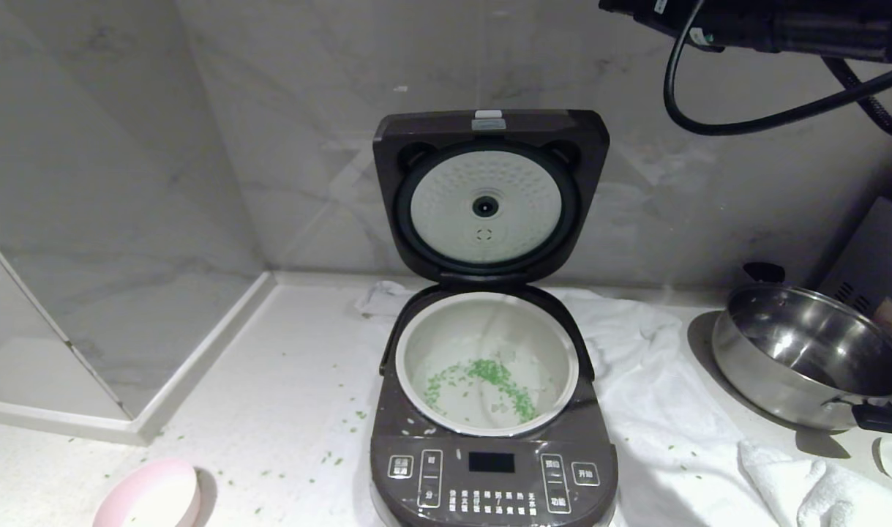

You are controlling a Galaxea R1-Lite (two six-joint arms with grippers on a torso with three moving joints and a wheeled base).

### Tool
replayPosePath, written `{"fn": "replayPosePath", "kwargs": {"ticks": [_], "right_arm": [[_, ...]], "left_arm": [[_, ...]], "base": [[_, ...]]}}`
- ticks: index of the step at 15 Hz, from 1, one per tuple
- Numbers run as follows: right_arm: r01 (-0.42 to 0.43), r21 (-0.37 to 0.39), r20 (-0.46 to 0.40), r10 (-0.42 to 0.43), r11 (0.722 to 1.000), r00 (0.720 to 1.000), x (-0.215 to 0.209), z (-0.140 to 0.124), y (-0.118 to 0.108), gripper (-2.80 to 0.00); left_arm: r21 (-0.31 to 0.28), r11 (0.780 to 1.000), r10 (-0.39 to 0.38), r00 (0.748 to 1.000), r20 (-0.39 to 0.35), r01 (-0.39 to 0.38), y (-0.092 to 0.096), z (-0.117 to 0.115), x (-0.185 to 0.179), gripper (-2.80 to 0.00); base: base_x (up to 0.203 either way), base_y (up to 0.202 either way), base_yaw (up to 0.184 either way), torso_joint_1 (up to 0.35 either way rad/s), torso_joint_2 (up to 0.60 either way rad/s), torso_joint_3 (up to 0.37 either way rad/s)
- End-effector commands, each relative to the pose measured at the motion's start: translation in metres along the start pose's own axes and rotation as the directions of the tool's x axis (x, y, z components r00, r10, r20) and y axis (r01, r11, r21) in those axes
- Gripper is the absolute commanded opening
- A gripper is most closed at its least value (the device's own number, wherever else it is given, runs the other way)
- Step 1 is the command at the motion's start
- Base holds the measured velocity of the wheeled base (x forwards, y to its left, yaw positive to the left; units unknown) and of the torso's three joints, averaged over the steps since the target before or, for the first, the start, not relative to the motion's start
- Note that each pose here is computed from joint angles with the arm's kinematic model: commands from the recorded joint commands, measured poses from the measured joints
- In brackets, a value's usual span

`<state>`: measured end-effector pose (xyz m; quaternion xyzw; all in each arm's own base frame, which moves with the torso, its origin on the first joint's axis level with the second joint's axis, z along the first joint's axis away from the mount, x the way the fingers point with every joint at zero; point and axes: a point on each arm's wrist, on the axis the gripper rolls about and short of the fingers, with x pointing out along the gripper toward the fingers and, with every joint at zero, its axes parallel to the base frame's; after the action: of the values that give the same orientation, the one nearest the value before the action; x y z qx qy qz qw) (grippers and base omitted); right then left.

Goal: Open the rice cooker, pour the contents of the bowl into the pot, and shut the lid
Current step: Close the rice cooker

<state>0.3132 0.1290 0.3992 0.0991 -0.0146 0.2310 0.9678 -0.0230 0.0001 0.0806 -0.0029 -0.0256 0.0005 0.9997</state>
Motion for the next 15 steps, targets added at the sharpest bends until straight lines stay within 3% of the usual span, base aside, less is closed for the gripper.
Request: {"fn": "replayPosePath", "kwargs": {"ticks": [1,4,12,15], "right_arm": [[0.048,0.006,-0.074,-0.047,0.999,0.996,0.028,-0.028,-0.023,-2.80],[0.027,0.007,-0.084,-0.027,1.000,0.996,0.045,-0.043,-0.032,-2.80],[-0.019,0.020,-0.121,0.021,1.000,0.992,0.050,-0.054,-0.014,-2.80],[-0.017,0.070,-0.140,0.027,0.997,0.990,0.047,-0.055,-0.009,-2.80]], "left_arm": [[0.000,1.000,0.001,1.000,-0.013,-0.001,0.000,-0.004,0.001,-2.80],[0.000,1.000,0.001,1.000,-0.013,-0.001,0.000,-0.004,0.001,-2.80],[0.000,1.000,0.001,1.000,-0.013,-0.001,0.000,-0.004,0.001,-2.80],[0.000,1.000,0.001,1.000,-0.013,-0.001,0.000,-0.004,0.001,-2.80]], "base": [[0.000,0.000,0.000,0.000,0.00,0.000],[0.000,0.000,0.000,0.000,0.00,0.000],[0.000,0.000,0.000,0.000,0.00,0.000],[0.000,0.000,0.000,0.000,0.00,0.000]]}}
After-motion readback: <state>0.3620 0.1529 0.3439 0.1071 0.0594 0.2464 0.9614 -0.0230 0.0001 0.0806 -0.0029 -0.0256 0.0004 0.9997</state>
